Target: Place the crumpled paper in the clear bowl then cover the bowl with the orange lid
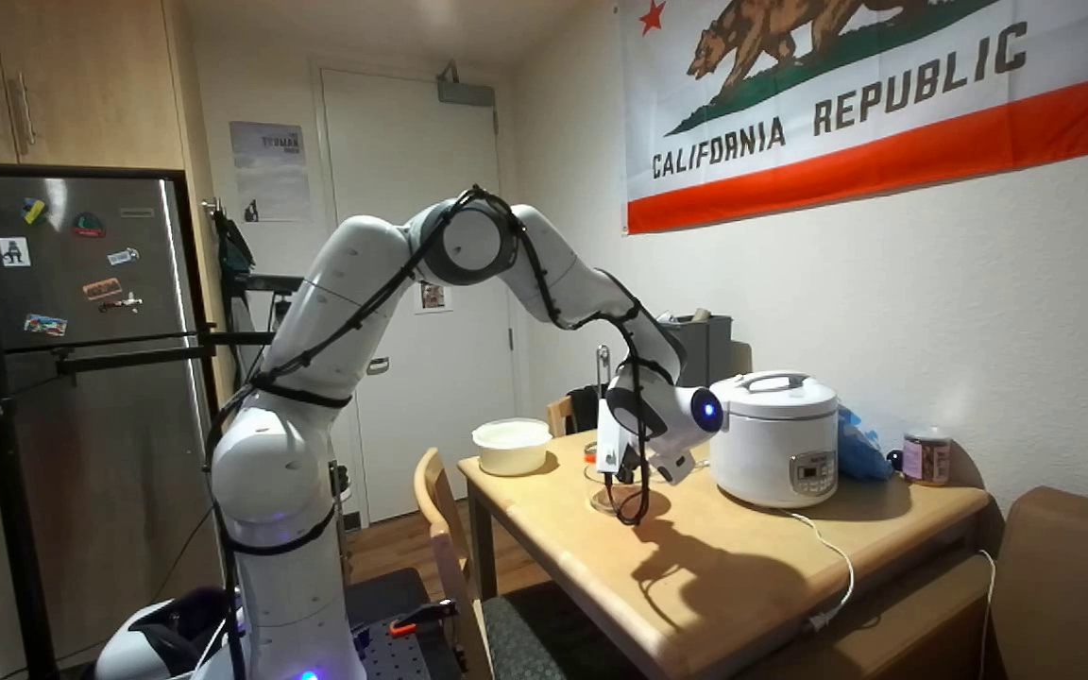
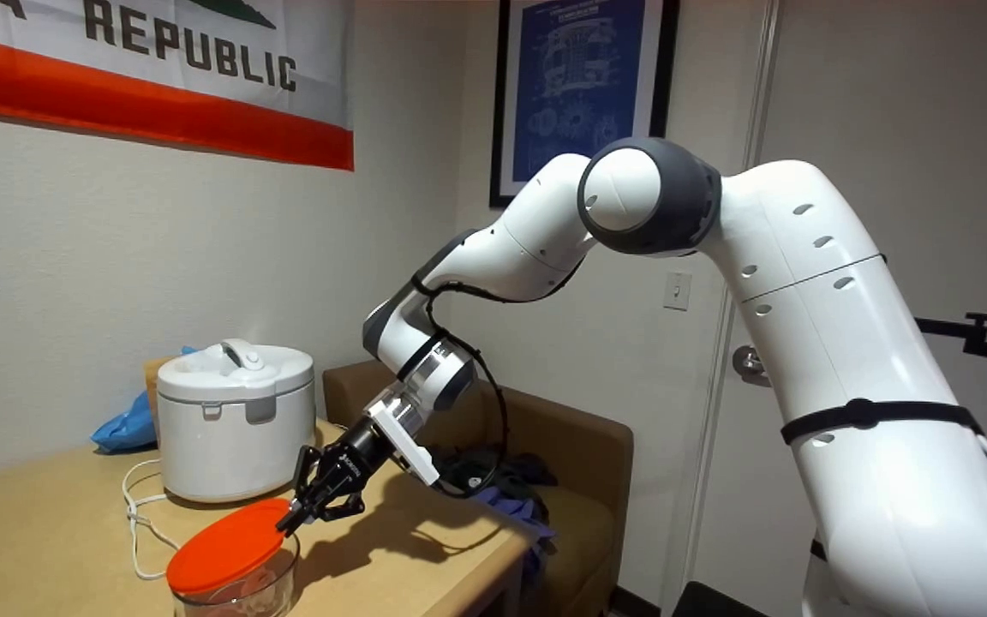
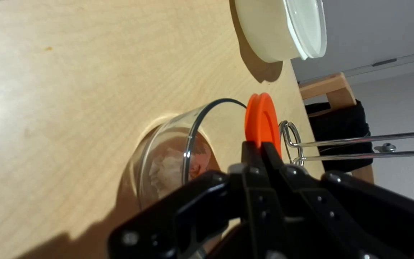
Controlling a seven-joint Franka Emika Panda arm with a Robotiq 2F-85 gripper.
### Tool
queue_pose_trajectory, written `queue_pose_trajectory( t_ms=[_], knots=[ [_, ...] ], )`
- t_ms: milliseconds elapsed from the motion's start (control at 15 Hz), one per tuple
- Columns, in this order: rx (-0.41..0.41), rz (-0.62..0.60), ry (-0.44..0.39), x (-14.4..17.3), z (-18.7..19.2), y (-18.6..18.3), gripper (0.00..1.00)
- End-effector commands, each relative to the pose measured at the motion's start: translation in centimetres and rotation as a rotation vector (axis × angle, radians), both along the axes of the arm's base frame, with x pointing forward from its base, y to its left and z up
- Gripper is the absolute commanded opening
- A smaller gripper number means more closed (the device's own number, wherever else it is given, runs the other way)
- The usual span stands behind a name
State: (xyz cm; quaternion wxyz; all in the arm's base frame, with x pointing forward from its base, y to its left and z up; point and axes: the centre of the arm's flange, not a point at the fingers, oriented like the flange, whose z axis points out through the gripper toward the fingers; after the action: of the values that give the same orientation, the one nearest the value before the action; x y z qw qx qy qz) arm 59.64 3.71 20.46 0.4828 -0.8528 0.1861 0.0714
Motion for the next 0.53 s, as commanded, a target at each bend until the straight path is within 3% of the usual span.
queue_pose_trajectory(
  t_ms=[0,467],
  knots=[
    [0.045,-0.007,-0.004,0.1,-0.5,-0.6,0.04],
    [0.061,-0.025,0.027,-0.4,-2.1,-1.0,0.04]
  ],
)
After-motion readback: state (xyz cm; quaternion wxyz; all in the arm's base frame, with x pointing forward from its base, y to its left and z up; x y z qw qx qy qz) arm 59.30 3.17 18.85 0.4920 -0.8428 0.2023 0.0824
